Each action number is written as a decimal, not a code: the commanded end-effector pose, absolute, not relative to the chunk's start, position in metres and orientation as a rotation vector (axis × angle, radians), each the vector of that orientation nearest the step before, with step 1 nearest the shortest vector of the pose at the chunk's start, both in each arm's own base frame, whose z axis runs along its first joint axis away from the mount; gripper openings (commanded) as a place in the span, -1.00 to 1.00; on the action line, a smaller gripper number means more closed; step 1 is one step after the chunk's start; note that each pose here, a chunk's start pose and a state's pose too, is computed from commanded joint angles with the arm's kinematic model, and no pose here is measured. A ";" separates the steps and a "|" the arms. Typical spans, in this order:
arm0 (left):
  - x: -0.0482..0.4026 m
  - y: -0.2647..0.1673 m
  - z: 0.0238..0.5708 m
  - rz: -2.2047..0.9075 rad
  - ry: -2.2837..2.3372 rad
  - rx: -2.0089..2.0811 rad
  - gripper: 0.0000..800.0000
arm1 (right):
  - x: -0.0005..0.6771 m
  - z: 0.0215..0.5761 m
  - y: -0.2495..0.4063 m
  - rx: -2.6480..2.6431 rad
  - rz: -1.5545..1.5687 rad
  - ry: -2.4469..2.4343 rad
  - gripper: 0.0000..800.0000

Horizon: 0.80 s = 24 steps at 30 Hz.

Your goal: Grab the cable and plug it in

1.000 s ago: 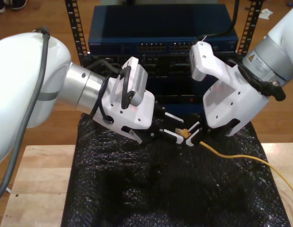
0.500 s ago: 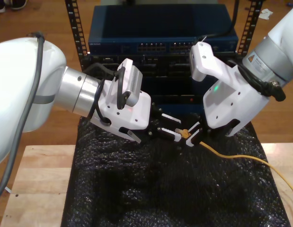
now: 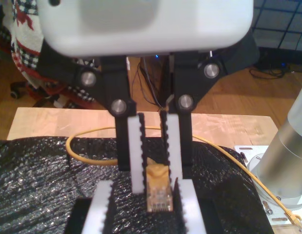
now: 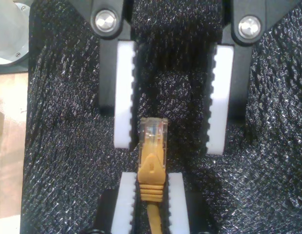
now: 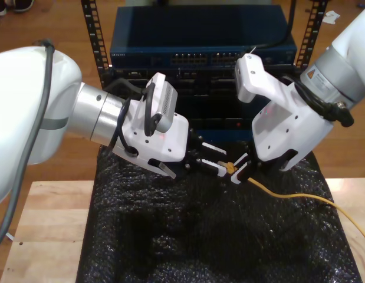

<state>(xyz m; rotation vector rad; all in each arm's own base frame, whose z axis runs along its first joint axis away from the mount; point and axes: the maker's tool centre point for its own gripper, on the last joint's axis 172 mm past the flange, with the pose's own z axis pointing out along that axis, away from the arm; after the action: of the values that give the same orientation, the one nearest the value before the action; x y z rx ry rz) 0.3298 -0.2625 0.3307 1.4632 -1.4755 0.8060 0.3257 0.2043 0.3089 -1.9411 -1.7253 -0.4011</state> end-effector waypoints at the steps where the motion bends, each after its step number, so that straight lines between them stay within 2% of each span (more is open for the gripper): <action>1: 0.330 -0.262 0.331 0.807 -1.477 1.463 -0.31 | 0.326 0.309 0.204 -1.943 -0.404 -1.725 -0.98; 13: 0.330 -0.262 0.330 0.808 -1.479 1.463 -0.73 | 0.326 0.309 0.204 -1.943 -0.404 -1.725 -0.98; 15: 0.330 -0.262 0.331 0.808 -1.477 1.464 -0.89 | 0.327 0.309 0.204 -1.944 -0.406 -1.725 -0.98; 18: 0.329 -0.263 0.330 0.807 -1.478 1.462 -0.93 | 0.326 0.309 0.204 -1.942 -0.405 -1.727 -0.94; 20: 0.329 -0.262 0.330 0.807 -1.476 1.465 -0.95 | 0.326 0.309 0.204 -1.942 -0.405 -1.727 -0.74; 21: 0.330 -0.262 0.331 0.808 -1.477 1.464 -0.96 | 0.326 0.309 0.205 -1.941 -0.406 -1.726 -0.50; 23: 0.330 -0.262 0.331 0.808 -1.477 1.464 -0.98 | 0.326 0.313 0.210 -1.930 -0.422 -1.705 0.09; 24: 0.330 -0.262 0.331 0.807 -1.475 1.465 -0.98 | 0.326 0.315 0.212 -1.920 -0.433 -1.693 0.30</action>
<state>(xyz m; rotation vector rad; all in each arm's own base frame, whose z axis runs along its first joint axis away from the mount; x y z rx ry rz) 0.3297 -0.2623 0.3311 1.4652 -1.4753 0.8073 0.3260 0.2124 0.3150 -1.9201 -1.6930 -0.4332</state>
